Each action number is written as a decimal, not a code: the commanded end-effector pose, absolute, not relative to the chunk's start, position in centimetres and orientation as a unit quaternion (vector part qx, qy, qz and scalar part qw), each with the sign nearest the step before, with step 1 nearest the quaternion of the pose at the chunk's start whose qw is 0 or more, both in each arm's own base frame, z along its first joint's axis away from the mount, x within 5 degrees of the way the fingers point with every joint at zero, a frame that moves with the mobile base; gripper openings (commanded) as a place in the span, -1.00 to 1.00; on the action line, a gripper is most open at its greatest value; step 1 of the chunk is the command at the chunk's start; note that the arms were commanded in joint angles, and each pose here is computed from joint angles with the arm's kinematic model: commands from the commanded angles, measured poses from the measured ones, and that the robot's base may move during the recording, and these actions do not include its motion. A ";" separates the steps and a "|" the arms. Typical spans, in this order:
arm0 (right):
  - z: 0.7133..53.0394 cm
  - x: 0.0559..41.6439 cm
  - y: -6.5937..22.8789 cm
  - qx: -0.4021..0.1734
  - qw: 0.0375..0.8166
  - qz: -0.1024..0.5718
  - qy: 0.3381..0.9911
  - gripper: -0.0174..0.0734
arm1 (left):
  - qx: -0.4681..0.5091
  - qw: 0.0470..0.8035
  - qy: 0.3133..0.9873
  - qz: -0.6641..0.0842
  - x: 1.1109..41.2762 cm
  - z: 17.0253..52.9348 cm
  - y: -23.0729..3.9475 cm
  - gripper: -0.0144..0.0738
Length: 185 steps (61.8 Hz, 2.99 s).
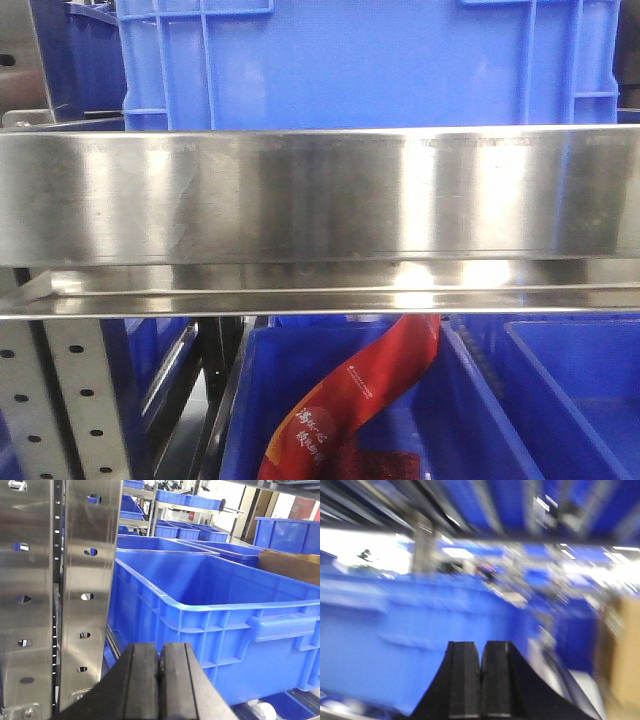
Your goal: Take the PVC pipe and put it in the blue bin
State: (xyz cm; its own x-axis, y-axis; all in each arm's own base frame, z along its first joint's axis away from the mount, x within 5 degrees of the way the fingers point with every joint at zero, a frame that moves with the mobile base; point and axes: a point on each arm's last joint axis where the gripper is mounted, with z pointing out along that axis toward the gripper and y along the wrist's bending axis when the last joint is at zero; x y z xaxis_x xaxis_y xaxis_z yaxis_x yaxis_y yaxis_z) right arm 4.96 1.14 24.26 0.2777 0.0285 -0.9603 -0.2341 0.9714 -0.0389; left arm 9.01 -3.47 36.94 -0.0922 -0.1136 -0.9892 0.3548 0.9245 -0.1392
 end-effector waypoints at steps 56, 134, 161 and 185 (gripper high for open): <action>21.2 5.6 0.1 0.023 0.732 0.041 0.680 -0.96 | 0.077 0.674 0.712 -0.178 8.9 37.0 -3.4 -0.92; 21.3 5.6 0.1 0.023 0.734 0.040 0.678 -0.96 | 0.082 0.704 0.688 -0.154 8.8 37.6 -3.0 -0.92; 21.3 5.6 0.1 0.023 0.734 0.040 0.678 -0.96 | 0.076 0.789 0.610 -0.021 7.1 31.9 -1.1 -0.92; 21.3 5.6 0.1 0.023 0.734 0.040 0.678 -0.96 | 0.002 0.724 0.686 0.065 5.2 23.0 0.4 -0.92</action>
